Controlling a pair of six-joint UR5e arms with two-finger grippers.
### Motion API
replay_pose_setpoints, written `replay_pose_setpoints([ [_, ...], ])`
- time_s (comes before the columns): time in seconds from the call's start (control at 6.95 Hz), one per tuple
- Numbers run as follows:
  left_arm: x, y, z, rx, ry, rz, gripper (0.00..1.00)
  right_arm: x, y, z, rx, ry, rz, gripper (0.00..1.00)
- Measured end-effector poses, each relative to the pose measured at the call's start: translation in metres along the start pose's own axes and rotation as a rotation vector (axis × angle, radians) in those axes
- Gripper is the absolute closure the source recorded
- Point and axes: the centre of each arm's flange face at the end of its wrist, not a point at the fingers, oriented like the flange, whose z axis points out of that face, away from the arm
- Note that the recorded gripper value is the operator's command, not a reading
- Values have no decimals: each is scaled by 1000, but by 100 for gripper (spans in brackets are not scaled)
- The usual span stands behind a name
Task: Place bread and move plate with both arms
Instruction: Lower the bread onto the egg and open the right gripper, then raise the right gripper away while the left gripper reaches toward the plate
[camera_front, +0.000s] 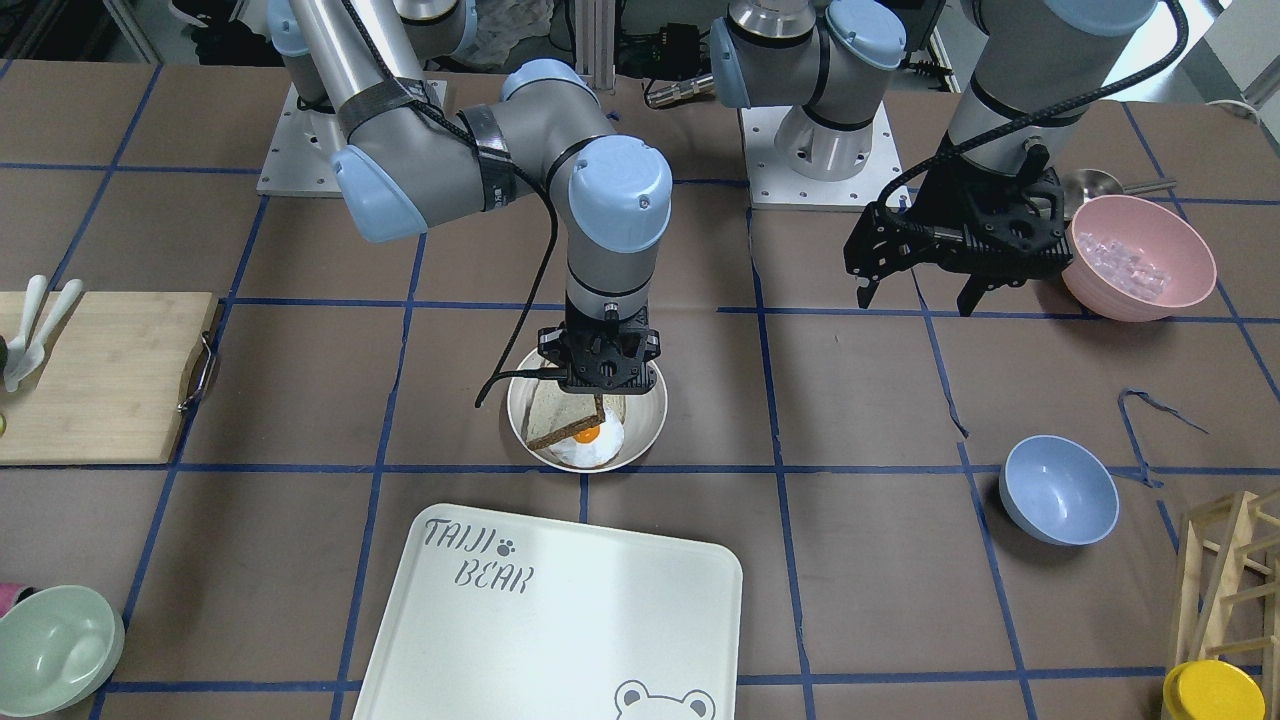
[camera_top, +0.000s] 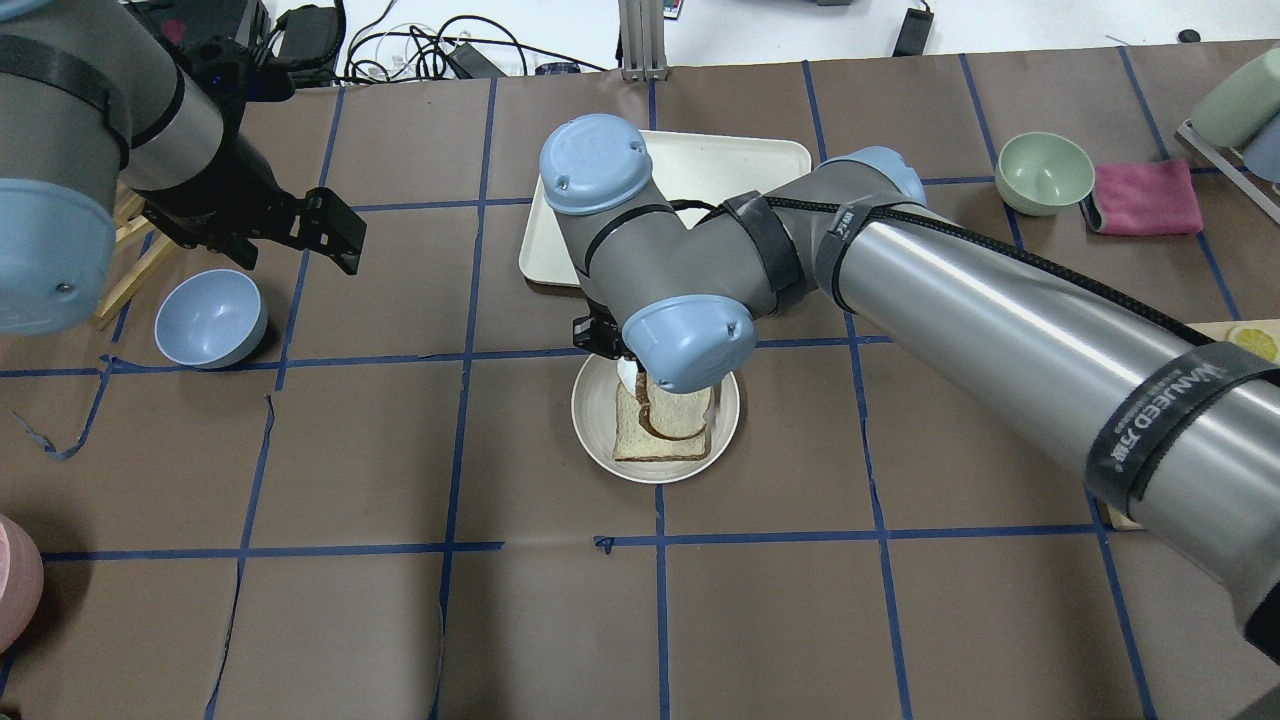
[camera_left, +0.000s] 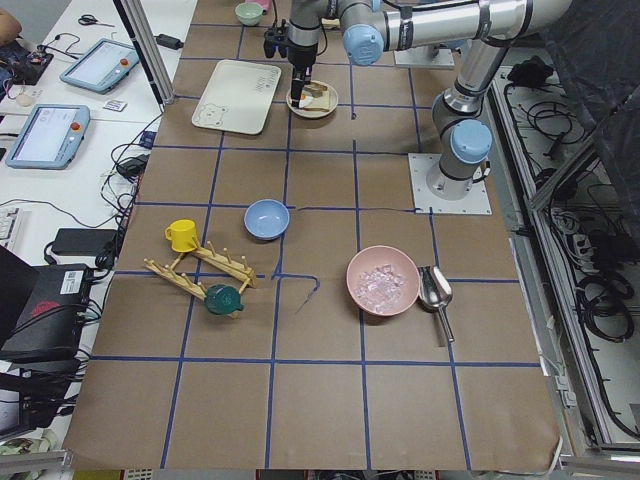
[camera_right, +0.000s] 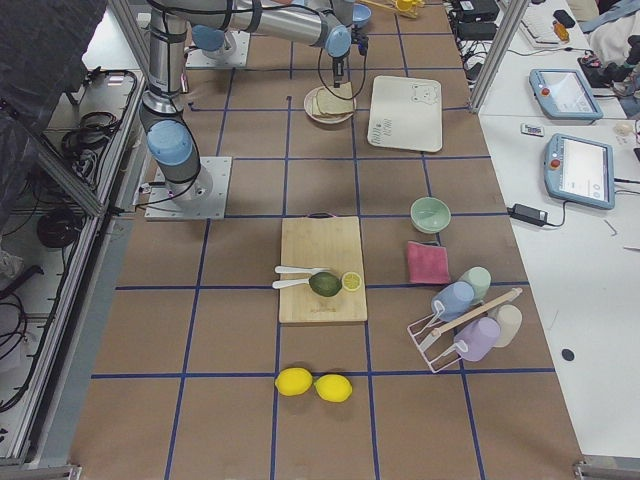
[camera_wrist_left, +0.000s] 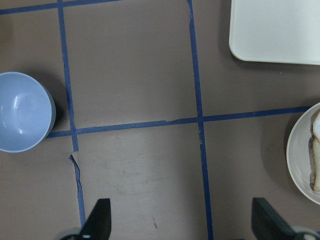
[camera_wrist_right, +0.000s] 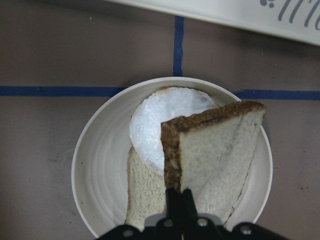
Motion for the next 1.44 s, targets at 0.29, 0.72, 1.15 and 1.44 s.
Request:
replay_pose_setpoints([
  [0.29, -1, -1, 1, -2, -1, 0, 0, -4, 4, 4, -11, 5, 20, 100],
  [0.72, -3, -4, 5, -7, 1, -2, 0, -5, 8, 12, -21, 10, 23, 43],
  [1.15, -5, -7, 32, -64, 15, -3, 0, -19, 7, 2, -20, -140, 34, 17],
  [1.44, -4, -4, 65, -126, 35, -8, 0, 4, -14, -22, 10, -169, 48, 0],
])
